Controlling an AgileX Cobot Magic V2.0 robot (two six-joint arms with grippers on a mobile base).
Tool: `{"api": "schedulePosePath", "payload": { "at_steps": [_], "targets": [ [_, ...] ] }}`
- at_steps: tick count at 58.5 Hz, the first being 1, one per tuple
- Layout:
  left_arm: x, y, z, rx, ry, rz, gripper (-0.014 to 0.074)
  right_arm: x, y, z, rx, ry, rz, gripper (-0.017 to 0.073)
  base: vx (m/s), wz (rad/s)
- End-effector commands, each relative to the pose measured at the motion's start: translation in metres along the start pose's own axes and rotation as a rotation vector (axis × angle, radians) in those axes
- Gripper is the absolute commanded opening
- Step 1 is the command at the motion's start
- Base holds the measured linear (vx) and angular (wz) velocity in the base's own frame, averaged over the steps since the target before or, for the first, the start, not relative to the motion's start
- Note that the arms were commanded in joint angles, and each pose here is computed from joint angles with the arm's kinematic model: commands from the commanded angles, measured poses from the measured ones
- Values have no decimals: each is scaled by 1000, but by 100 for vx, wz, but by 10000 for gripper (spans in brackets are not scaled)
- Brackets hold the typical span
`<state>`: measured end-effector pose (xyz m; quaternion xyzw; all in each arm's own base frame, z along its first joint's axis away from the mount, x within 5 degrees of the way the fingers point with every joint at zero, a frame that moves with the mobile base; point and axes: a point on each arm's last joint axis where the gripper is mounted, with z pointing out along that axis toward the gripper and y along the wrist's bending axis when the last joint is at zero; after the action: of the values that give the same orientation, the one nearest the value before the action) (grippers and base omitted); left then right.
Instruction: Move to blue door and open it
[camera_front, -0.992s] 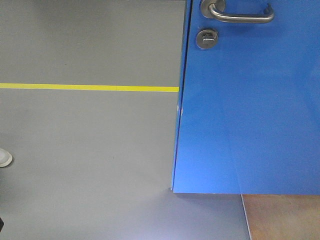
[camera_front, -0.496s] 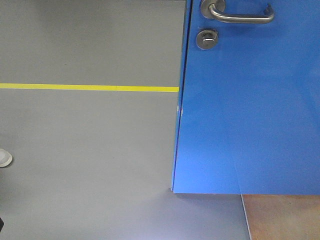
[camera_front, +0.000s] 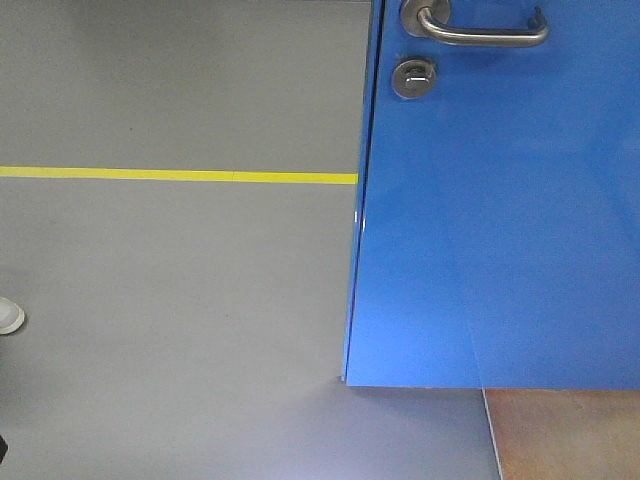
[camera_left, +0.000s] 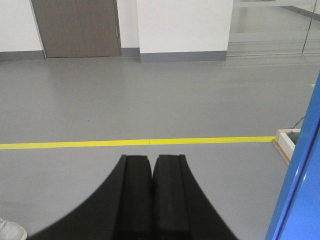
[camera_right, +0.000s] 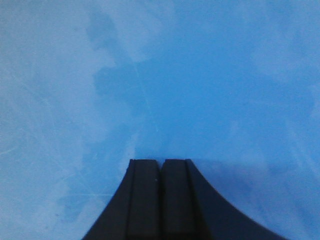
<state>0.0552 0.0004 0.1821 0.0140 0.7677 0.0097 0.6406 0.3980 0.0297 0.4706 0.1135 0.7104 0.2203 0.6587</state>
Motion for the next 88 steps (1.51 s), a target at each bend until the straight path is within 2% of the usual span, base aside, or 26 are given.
{"api": "schedulePosePath", "payload": {
  "at_steps": [1,4,8,15,18,27,32,36,39,43,47,51,55,61,73,78,88],
  "targets": [
    [-16,0,-4,5,-115,-7,73,-30,14,-20,-34,-148,-24,12,0,0],
    [-16,0,-4,5,-115,-7,73,-31,15,-22,-33,-147,-43,12,0,0],
    [-16,0,-4,5,-115,-7,73,-35,21,-30,-28,-149,-117,12,0,0],
    [-16,0,-4,5,-115,-7,73,-45,40,-59,-30,-197,-290,12,0,0],
    [-16,0,-4,5,-115,-7,73,-44,49,-74,-48,-220,-325,12,0,0],
    [-16,0,-4,5,-115,-7,73,-23,69,-115,-143,-246,-316,12,0,0],
    [-16,0,-4,5,-115,-7,73,-5,71,-139,-181,-242,-328,12,0,0],
    [-16,0,-4,5,-115,-7,73,19,64,-157,-194,-221,-379,12,0,0],
    [-16,0,-4,5,-115,-7,73,35,53,-175,-183,-225,-459,12,0,0],
    [-16,0,-4,5,-115,-7,73,59,37,-195,-169,-193,-529,12,0,0],
    [-16,0,-4,5,-115,-7,73,91,17,-220,-152,-150,-628,12,0,0],
    [-16,0,-4,5,-115,-7,73,120,-1,-242,-143,-112,-668,12,0,0],
    [-16,0,-4,5,-115,-7,73,146,-18,-261,-138,-82,-652,12,0,0],
    [-16,0,-4,5,-115,-7,73,189,-45,-287,-130,-41,-561,12,0,0],
    [-16,0,-4,5,-115,-7,73,254,-84,-319,-124,-67,-444,12,0,0],
    [-16,0,-4,5,-115,-7,73,265,-97,-325,-41,-55,-402,12,0,0],
    [-16,0,-4,5,-115,-7,73,260,-106,-333,145,-153,-405,12,0,0]
  ]
}}
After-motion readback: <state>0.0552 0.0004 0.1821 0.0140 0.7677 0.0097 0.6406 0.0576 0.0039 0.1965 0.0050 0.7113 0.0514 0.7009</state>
